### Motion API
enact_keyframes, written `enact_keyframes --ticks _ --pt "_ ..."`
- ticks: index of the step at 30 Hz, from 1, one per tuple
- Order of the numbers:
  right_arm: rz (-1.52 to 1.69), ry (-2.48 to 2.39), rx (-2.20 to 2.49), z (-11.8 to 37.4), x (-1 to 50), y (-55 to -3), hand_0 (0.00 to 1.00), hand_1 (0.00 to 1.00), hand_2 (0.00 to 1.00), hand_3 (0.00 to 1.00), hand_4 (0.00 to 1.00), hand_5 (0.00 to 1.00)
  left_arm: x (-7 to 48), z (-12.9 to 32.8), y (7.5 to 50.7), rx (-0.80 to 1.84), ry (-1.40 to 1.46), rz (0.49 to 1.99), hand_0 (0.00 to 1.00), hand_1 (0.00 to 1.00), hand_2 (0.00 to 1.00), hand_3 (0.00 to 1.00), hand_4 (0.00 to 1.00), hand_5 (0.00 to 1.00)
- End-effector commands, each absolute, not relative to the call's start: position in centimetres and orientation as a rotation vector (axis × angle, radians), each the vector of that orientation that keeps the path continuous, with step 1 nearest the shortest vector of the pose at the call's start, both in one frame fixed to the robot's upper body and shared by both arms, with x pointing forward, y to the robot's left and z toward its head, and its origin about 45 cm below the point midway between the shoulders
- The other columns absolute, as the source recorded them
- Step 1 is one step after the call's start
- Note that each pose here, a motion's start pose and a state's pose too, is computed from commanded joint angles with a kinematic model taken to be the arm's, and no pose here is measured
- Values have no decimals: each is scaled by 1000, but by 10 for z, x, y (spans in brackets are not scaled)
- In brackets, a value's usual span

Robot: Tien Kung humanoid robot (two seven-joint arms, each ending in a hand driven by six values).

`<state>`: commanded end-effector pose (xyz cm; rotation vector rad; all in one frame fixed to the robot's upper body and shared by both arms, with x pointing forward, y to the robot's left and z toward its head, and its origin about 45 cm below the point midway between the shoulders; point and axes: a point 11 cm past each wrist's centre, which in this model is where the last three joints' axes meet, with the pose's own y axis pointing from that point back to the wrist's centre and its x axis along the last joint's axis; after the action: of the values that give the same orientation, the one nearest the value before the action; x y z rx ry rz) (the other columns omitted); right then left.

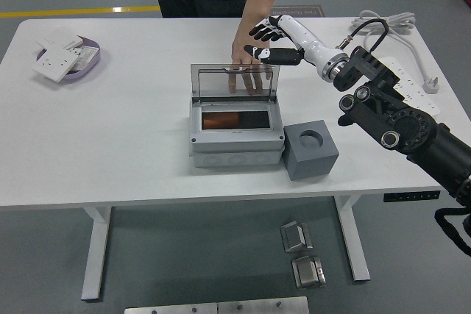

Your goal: Pick up the cylinder from the cube,place it in the box,flap close box

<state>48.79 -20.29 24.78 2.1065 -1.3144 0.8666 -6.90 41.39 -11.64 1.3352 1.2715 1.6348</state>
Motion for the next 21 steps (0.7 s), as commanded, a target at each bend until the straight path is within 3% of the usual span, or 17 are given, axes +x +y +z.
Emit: enact_keyframes --ticks 21 --pt "923 -1150 2158 220 445 -184 736 681 684 682 810 539 -69 -118 410 1327 1273 1630 570 623 609 616 638 170"
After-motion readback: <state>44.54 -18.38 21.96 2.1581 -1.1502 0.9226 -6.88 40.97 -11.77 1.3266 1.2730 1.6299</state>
